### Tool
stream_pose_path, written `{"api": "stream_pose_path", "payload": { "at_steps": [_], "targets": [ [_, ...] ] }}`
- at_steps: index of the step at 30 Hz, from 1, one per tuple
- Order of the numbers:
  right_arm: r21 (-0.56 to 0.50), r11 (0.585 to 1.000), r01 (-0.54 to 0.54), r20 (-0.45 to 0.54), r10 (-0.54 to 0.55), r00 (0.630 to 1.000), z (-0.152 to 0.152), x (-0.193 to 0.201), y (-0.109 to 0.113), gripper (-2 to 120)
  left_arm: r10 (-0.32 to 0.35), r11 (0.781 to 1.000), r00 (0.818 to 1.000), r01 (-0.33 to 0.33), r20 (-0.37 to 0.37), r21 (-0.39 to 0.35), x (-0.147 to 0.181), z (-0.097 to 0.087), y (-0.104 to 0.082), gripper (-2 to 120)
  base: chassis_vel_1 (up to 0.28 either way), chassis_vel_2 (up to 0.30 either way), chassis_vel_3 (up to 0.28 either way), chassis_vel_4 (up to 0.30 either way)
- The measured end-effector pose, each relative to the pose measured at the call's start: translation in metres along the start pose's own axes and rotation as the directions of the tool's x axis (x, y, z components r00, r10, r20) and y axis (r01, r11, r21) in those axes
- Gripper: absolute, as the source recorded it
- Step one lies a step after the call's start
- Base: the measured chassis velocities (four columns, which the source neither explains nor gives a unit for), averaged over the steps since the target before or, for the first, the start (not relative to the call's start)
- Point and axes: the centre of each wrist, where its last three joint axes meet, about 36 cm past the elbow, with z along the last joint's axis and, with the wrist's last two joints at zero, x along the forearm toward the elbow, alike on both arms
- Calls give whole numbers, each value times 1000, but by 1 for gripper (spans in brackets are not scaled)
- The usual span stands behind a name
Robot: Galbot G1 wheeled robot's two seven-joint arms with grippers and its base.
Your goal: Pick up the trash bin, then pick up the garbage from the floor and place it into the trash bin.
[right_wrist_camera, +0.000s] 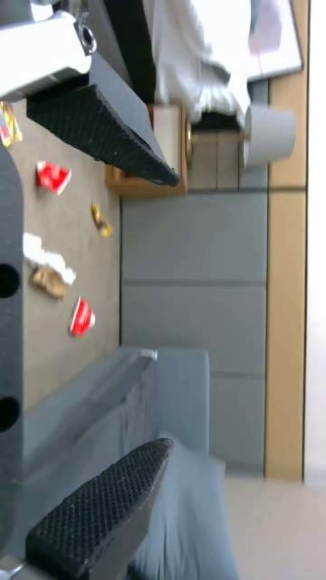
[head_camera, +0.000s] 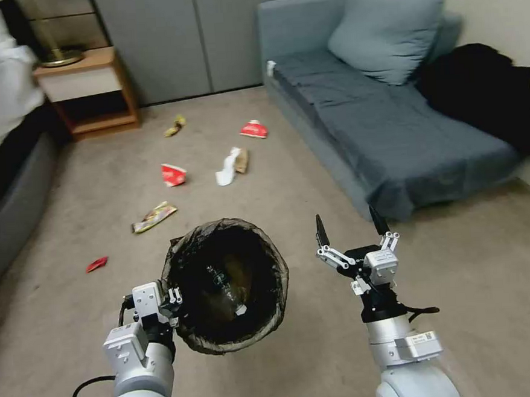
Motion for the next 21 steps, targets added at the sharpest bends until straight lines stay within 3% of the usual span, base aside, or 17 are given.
{"api": "stream_pose_path", "payload": {
  "at_steps": [11, 21],
  "targets": [
    [0, 1000, 7, 3, -7, 1000, -1, 1, 1, 100, 0, 1000, 1000, 0, 13, -1, -1, 3, -1, 1, 116, 104, 113, 103],
    [1, 1000, 11, 6, -11, 1000, -1, 1, 0, 100, 7, 1000, 1000, -7, 26, 3, -2, 4, -1, 1, 2, 1, 3, 5]
  ]
}}
